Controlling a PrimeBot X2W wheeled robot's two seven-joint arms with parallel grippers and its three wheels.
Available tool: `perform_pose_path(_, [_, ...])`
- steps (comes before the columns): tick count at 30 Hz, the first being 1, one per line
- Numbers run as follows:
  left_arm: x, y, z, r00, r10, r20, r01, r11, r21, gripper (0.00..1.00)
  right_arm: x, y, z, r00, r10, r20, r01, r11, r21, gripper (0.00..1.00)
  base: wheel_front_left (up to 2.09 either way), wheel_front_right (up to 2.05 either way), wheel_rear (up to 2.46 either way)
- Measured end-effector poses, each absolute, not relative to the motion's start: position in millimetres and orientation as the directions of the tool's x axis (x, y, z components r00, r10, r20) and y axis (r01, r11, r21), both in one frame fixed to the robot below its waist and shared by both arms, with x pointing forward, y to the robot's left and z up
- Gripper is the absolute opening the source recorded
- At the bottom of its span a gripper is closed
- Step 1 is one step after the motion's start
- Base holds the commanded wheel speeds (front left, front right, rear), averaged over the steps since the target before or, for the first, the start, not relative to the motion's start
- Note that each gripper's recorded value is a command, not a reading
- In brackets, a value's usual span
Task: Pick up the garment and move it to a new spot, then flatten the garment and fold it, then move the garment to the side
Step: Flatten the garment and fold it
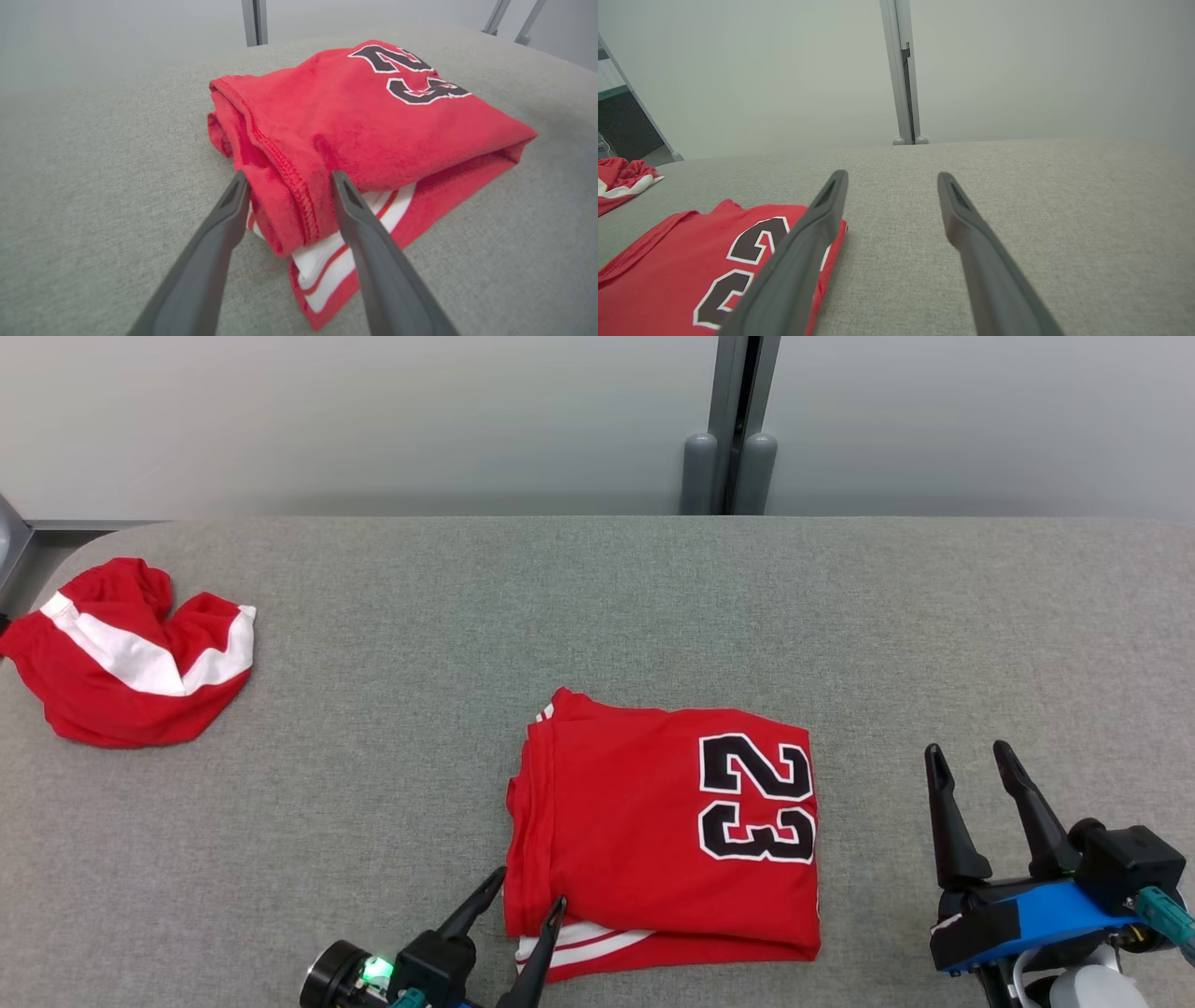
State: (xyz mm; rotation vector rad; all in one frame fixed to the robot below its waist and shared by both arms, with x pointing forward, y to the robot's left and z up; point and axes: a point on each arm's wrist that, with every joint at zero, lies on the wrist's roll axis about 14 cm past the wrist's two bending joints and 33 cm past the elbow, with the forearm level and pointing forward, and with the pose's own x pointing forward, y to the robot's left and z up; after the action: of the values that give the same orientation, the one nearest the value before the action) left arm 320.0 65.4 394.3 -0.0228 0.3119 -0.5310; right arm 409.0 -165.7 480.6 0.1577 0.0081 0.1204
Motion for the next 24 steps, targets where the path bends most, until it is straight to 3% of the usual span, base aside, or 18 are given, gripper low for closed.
perform_pose_path(13, [365,110,472,0.958,-0.285,-0.035,0.284,0.958,-0.041,1.0,408,-165,488,0.992,0.123,0.024,-0.125,0.98,0.153,1.0,0.0,0.0,0.0])
perform_pose_path(24, [372,171,503,0.995,-0.079,0.061,0.079,0.997,0.001,1.0,405,-170,498,0.993,0.109,0.053,-0.115,0.983,0.14,1.0,0.0,0.0,0.0])
